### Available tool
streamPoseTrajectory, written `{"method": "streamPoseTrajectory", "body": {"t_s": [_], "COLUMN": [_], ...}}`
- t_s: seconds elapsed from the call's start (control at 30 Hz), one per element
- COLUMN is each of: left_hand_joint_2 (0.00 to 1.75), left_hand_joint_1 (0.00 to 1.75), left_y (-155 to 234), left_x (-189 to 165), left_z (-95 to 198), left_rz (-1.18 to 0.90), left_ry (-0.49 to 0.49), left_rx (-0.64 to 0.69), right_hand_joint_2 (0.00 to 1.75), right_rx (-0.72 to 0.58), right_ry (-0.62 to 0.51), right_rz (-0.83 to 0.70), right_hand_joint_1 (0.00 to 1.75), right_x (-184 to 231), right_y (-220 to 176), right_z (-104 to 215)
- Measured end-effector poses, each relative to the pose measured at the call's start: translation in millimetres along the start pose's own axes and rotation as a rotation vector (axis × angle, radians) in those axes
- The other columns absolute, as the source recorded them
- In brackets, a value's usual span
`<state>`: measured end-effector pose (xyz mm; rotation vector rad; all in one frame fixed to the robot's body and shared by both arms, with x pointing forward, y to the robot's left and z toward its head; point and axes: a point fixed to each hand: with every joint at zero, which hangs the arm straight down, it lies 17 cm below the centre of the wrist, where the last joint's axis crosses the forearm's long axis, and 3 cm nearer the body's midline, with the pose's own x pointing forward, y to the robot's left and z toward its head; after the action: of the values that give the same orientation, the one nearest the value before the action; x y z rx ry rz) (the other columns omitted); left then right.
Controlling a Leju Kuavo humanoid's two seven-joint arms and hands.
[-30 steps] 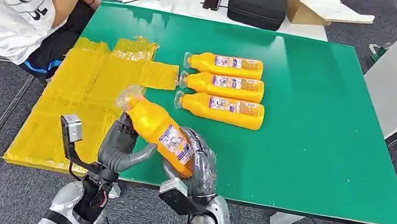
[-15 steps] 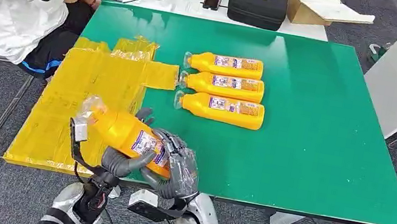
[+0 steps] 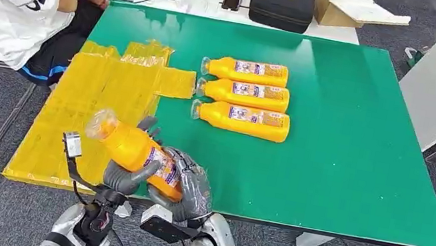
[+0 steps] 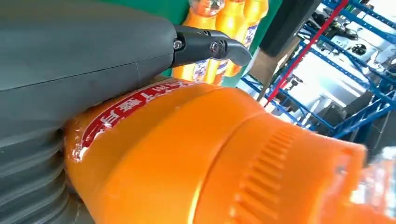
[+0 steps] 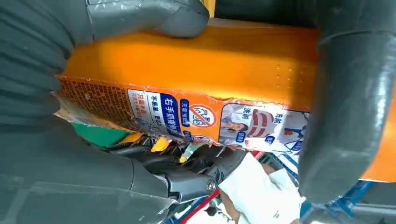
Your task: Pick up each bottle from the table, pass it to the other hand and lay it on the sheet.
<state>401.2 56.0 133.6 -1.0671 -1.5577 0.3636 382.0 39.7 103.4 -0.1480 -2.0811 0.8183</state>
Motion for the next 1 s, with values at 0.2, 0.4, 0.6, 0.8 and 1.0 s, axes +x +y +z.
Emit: {"method": "streamPoseTrajectory", "body": {"t_s": [0.2,0.4,0.6,0.8,1.0], "left_hand_joint_2": [1.75,1.75,1.75,1.75,1.75], "left_hand_joint_1": [0.23,1.75,1.75,1.75,1.75], "left_y": [0.2,-3.8,-5.0,-5.0,-6.1], "left_x": [6.0,4.5,4.8,5.0,4.7], "left_z": [0.2,0.6,0.5,0.5,0.2], "left_rz": [-0.012,-0.070,-0.077,-0.073,-0.063], "left_ry": [-0.020,-0.024,-0.027,-0.027,-0.021], "left_rx": [0.005,-0.004,-0.008,-0.008,-0.014], "right_hand_joint_2": [1.75,1.75,1.75,1.75,1.75], "right_rx": [0.016,0.018,0.016,0.016,0.009], "right_ry": [0.010,0.031,0.033,0.036,0.047], "right_rz": [-0.011,-0.034,-0.037,-0.038,-0.039], "right_hand_joint_1": [1.75,1.75,1.75,1.75,0.00], "right_x": [-1.7,-3.1,-3.3,-3.2,-5.6], "right_y": [3.5,5.0,4.6,5.0,3.4], "right_z": [-0.1,-1.4,-2.0,-2.3,-2.4]}}
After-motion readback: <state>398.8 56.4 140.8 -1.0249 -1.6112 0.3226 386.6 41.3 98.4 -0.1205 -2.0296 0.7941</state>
